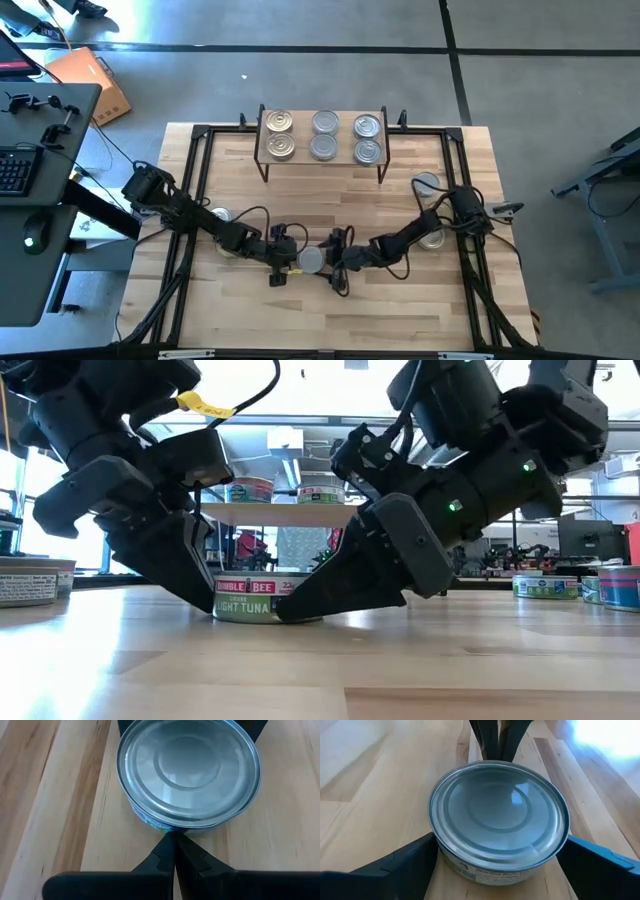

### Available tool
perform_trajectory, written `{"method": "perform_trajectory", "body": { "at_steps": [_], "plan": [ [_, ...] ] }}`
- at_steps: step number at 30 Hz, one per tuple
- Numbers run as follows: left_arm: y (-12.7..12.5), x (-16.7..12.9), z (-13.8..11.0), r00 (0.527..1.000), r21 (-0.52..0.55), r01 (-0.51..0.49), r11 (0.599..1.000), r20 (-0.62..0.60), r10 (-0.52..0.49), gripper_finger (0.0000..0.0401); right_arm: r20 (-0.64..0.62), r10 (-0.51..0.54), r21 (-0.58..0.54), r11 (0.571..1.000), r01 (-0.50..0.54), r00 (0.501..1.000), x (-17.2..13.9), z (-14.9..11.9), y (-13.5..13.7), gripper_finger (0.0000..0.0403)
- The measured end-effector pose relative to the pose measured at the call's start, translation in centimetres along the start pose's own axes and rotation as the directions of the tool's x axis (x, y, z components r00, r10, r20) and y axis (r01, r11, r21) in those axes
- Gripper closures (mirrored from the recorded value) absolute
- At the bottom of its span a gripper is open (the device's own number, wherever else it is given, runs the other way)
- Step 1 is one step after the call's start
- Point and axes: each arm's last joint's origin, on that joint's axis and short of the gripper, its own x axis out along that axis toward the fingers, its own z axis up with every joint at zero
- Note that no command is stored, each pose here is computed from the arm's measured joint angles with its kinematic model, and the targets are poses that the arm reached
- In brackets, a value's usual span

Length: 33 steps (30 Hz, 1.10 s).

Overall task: Stack canned seafood by type on shelf
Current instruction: Stack the left green and white tuna can on top of the green and white tuna can on the shelf

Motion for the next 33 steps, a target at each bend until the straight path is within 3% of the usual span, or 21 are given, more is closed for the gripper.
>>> {"method": "perform_trajectory", "body": {
  "at_steps": [10, 14, 21, 27, 33],
  "plan": [
    [0.1, 0.0, -0.2, 1.0, 0.033, -0.013, 0.999, -0.015, 0.014, 0.0401, 0.105, 0.034, 0.011, 0.999, -0.035, 0.994, 0.1, 0.7, -1.2, 0.0052],
    [0.1, 0.0, -0.2, 1.0, 0.032, -0.014, 0.999, -0.014, 0.015, 0.0401, 0.09, 0.037, 0.03, 0.999, -0.04, 0.995, 0.1, 0.6, -1.2, 0.0074],
    [0.2, -0.6, 0.1, 1.0, 0.018, -0.014, 1.0, -0.014, 0.014, 0.0401, 0.057, 0.036, 0.035, 0.999, -0.038, 0.998, 0.0, 0.4, -0.6, 0.0077],
    [0.6, -1.3, 0.2, 0.994, -0.015, -0.104, 0.995, -0.038, 0.103, 0.0401, 0.0, -0.018, 0.043, 0.999, 0.018, 1.0, -0.1, -0.3, -0.3, 0.0079],
    [0.6, -1.4, -0.1, 0.99, -0.008, -0.127, 0.992, -0.064, 0.126, 0.0401, 0.001, 0.004, 0.048, 0.999, -0.004, 1.0, -0.3, -0.4, 0.5, 0.0081]
  ]
}}
